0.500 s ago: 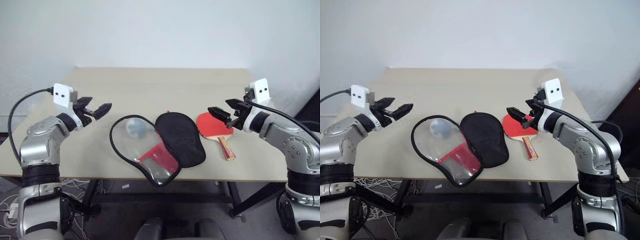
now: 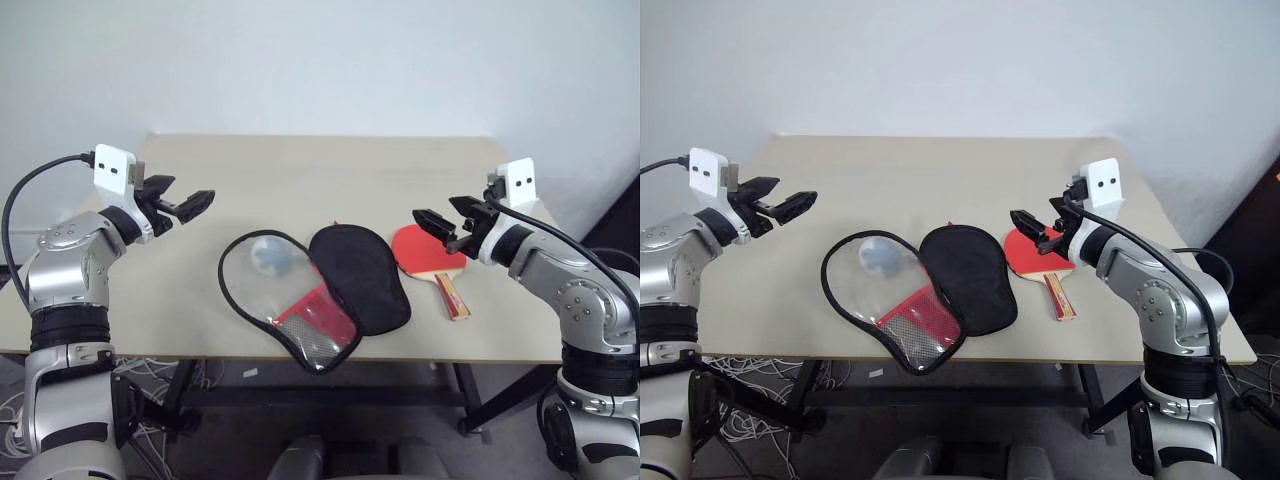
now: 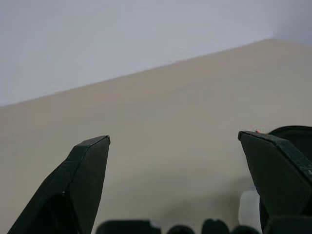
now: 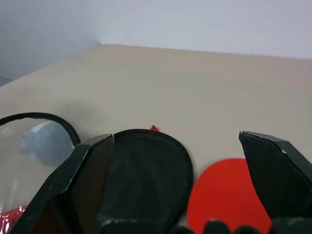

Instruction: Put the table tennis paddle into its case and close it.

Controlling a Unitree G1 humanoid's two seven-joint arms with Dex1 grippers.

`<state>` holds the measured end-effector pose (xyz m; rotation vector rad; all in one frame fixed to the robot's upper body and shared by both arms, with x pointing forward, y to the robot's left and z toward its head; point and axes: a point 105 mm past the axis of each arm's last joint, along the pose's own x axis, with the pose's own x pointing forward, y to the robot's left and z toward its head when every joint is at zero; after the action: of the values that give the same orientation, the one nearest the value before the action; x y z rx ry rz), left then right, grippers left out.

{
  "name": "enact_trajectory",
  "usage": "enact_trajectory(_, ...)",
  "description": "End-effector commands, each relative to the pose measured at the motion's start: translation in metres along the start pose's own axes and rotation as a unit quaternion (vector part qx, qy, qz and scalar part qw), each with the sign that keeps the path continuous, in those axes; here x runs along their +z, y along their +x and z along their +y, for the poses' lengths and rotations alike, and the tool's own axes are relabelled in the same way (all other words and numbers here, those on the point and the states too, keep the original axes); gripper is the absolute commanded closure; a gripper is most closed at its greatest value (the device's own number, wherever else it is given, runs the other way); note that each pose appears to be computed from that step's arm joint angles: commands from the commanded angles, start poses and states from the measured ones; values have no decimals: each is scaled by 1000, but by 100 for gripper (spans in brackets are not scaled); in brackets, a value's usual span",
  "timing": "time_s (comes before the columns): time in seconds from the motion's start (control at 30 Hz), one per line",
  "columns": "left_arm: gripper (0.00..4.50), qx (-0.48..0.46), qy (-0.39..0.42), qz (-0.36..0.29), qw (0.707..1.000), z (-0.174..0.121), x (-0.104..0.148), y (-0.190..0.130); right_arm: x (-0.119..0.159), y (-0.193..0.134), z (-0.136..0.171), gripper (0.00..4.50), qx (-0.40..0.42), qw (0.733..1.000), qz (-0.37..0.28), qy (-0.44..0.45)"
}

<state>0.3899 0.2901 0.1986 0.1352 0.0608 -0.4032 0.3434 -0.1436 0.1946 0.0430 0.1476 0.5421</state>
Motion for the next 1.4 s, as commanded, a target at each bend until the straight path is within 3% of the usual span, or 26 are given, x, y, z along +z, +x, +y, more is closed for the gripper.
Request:
enact_trajectory(0.03, 0, -14, 31, -21, 999, 1, 20, -1, 10, -4, 2, 2, -4, 1000, -16, -10)
enact_trajectory(0.33, 0, -91, 40, -18, 995, -27, 29, -11, -3, -13, -34, 2, -43, 998, 34, -14)
enact_trajectory(0.6, 0, -102, 37, -5, 994, -26, 21, -28, -8, -10, -34, 2, -44, 997, 63, -20)
enact_trajectory(0.9, 0, -121, 11, -4, 993, -44, 0, -18, -46, -15, -37, 2, -51, 985, 160, -41)
enact_trajectory(1.4, 0, -128, -10, -13, 992, -62, -15, -11, -118, 1, -52, 2, -151, 960, 234, -15)
